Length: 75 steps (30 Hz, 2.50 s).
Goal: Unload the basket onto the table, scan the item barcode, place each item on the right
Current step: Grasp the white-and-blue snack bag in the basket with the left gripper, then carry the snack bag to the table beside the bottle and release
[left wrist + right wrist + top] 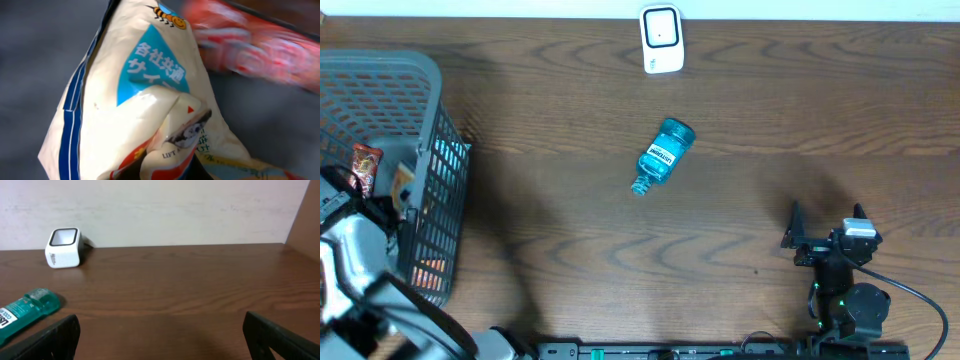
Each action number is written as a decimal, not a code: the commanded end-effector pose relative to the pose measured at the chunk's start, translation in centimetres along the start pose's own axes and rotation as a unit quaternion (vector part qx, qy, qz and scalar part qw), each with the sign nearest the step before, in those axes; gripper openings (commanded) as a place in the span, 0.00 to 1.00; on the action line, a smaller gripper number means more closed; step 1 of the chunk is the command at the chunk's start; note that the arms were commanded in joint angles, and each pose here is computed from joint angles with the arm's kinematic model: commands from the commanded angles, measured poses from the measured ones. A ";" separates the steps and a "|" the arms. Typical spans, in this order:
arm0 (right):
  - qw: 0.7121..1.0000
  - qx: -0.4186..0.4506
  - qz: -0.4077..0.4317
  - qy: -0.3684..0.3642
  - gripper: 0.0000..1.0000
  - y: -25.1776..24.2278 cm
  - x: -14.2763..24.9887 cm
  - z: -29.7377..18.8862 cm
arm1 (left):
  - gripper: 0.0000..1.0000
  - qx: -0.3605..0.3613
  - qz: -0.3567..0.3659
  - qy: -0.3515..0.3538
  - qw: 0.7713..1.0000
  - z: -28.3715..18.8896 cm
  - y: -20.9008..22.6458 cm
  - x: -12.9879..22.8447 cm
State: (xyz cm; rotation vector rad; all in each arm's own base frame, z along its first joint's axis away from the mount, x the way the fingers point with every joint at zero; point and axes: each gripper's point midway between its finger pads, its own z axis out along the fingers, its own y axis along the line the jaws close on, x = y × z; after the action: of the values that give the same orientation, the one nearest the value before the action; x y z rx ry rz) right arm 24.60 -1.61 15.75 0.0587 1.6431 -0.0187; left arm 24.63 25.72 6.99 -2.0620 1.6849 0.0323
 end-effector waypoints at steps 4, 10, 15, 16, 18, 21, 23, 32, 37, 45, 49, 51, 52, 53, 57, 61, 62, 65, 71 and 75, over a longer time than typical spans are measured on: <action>1.000 -0.006 0.007 0.002 0.99 0.3 0.2 0.0 | 0.07 0.170 0.022 -0.047 0.984 -9.3 -6.0 -2.2; 1.000 -0.006 0.007 0.002 0.99 0.3 0.2 0.0 | 0.07 0.291 0.028 -0.095 0.952 -16.9 -8.6 -3.3; 1.000 -0.006 0.007 0.002 0.99 0.3 0.2 0.0 | 0.07 0.473 0.089 -0.079 0.873 -25.7 -12.8 -1.4; 1.000 -0.006 0.007 0.002 0.99 0.3 0.2 0.0 | 0.07 0.502 0.103 -0.078 0.855 -27.4 -13.3 -0.9; 1.000 -0.006 0.007 0.002 0.99 0.3 0.2 0.0 | 0.07 0.545 0.130 -0.073 0.825 -29.8 -14.1 0.1; 1.000 -0.006 0.007 0.002 0.99 0.3 0.2 0.0 | 0.07 0.601 0.180 -0.034 0.778 -32.5 -15.2 3.1; 1.000 -0.006 0.007 0.002 0.99 0.3 0.2 0.0 | 0.07 0.629 0.225 0.004 0.744 -33.8 -15.8 6.1; 1.000 -0.006 0.007 0.002 0.99 0.3 0.2 0.0 | 0.07 0.633 0.505 0.096 0.579 -32.9 -13.9 23.5; 1.000 -0.006 0.007 0.002 0.99 0.3 0.2 0.0 | 0.07 0.459 0.600 0.074 0.652 -23.7 -12.1 28.3; 1.000 -0.006 0.007 0.002 0.99 0.3 0.2 0.0 | 0.07 0.307 0.682 0.076 0.659 -13.9 -9.7 34.1; 1.000 -0.006 0.007 0.002 0.99 0.3 0.2 0.0 | 0.07 0.276 0.693 0.092 0.659 -10.2 -9.1 35.7; 1.000 -0.006 0.007 0.002 0.99 0.3 0.2 0.0 | 0.07 0.253 0.693 0.094 0.669 -8.3 -8.7 36.0; 1.000 -0.006 0.007 0.002 0.99 0.3 0.2 0.0 | 0.08 0.242 0.695 0.094 0.671 -7.5 -8.4 36.1; 1.000 -0.006 0.007 0.002 0.99 0.3 0.2 0.0 | 0.08 0.235 0.697 0.098 0.670 -6.9 -8.1 36.3; 1.000 -0.006 0.007 0.002 0.99 0.3 0.2 0.0 | 0.12 0.206 0.708 0.114 0.666 -5.0 -6.6 36.9; 1.000 -0.006 0.007 0.002 0.99 0.3 0.2 0.0 | 0.37 0.190 0.721 0.127 0.654 -4.0 -5.2 38.0; 1.000 -0.006 0.007 0.002 0.99 0.3 0.2 0.0 | 0.49 0.191 0.724 0.131 0.650 -4.1 -5.0 38.4; 1.000 -0.006 0.007 0.002 0.99 0.3 0.2 0.0 | 0.73 0.203 0.732 0.132 0.637 -4.8 -4.8 39.4; 1.000 -0.006 0.007 0.002 0.99 0.3 0.2 0.0 | 0.99 0.243 0.761 0.113 0.590 -7.7 -5.4 40.4; 1.000 -0.006 0.007 0.002 0.99 0.3 0.2 0.0 | 0.98 0.293 0.744 0.087 0.594 -11.8 -7.4 39.3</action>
State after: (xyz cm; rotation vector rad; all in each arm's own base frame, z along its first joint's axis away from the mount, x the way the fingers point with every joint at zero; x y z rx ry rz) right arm 24.60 -1.61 15.76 0.0586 1.6427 -0.0187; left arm 36.93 -13.39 2.86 0.1815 2.6547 -0.1385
